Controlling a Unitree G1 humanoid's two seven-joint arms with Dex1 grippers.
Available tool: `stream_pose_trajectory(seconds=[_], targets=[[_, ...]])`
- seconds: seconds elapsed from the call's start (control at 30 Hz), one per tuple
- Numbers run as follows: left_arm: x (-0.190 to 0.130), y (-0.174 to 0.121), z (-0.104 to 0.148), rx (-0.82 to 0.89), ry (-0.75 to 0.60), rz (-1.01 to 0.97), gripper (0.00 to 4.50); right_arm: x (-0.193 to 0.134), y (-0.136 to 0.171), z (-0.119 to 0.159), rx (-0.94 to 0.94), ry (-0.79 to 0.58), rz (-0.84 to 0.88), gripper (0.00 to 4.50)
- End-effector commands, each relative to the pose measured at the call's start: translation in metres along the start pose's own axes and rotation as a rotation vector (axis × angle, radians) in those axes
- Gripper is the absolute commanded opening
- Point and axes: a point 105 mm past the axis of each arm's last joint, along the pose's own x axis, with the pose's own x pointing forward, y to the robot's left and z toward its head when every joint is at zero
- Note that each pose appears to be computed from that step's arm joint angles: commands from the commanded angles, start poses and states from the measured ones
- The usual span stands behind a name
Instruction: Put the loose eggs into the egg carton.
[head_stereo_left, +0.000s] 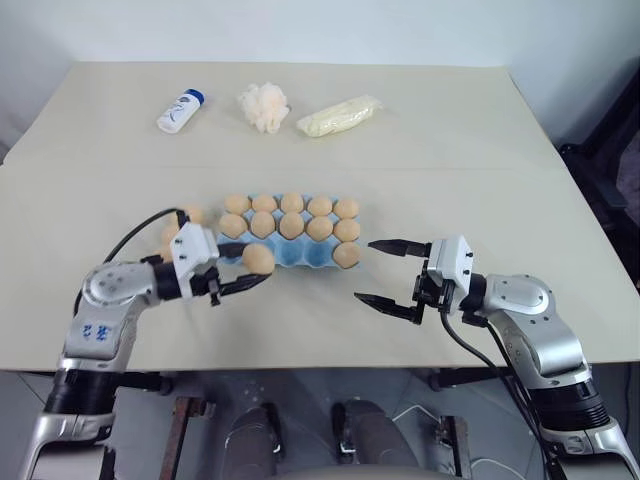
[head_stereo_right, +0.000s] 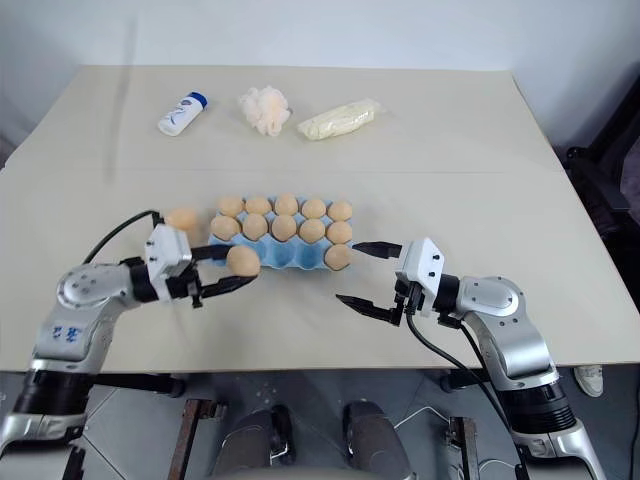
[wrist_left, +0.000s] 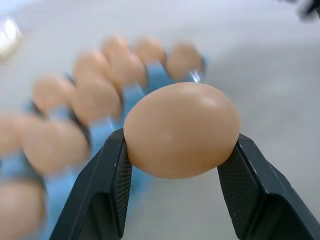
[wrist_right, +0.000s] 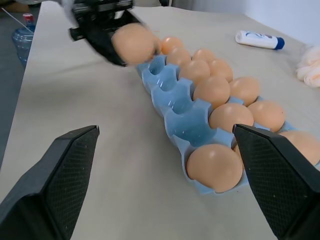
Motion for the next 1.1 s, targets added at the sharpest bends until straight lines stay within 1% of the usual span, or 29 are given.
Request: stream_pose_trajectory(seconds=[0.03,0.2,0.33,0.4,0.43,0.53,0.57,0.67,0.77,0.8,0.83,0.87,0.93,1.03,1.1], targets=[[0.027,0.001,-0.007,-0.017,0.014,-0.015,2.24,-0.005,-0.002,0.012,-0.05,-0.017,-0.025,4.5],[0.059,-0.006,-0.007,-0.011,-0.011,-0.064,2.24,-0.011,-0.002,0.014,-0.055,-0.005,-0.071,4.5],[0.068,-0.004,-0.012,-0.015,0.007,-0.06,2.24,-0.013,-0.001,0.014,-0.054,-0.003,-0.097,4.5],[0.071,-0.002,-0.009,-0.032,-0.008,-0.057,2.89,-0.013,0.0,0.014,-0.052,-0.003,-0.103,4.5],[0.072,-0.001,-0.007,-0.02,-0.013,-0.051,3.11,-0.013,0.0,0.014,-0.051,-0.003,-0.106,4.5],[0.07,0.001,-0.006,0.03,-0.007,-0.046,4.1,-0.012,0.001,0.014,-0.047,-0.007,-0.11,4.5],[0.064,0.003,-0.005,0.043,-0.006,-0.039,4.4,-0.012,0.002,0.014,-0.045,-0.008,-0.107,4.5],[0.04,0.006,0.0,0.072,-0.017,-0.028,4.4,-0.01,0.002,0.013,-0.038,-0.013,-0.092,4.5],[0.024,0.004,0.003,0.086,-0.035,-0.035,4.4,-0.008,0.002,0.012,-0.036,-0.014,-0.079,4.5],[0.011,0.002,0.003,0.096,-0.049,-0.042,4.4,-0.007,0.002,0.012,-0.034,-0.019,-0.068,4.5],[-0.008,0.002,0.001,0.129,-0.033,-0.029,4.4,-0.004,0.002,0.013,-0.031,-0.027,-0.049,4.5],[-0.032,0.003,-0.004,0.133,-0.001,0.016,4.46,0.0,0.003,0.014,-0.03,-0.041,-0.026,4.5],[-0.062,0.008,-0.008,0.126,0.032,0.11,4.46,0.005,0.003,0.015,-0.029,-0.057,0.001,4.5],[-0.106,0.017,-0.015,0.031,0.034,0.333,4.46,0.012,0.003,0.019,-0.03,-0.083,0.034,4.5],[-0.136,0.018,-0.02,-0.02,0.031,0.476,4.46,0.016,0.004,0.02,-0.03,-0.099,0.055,4.5]])
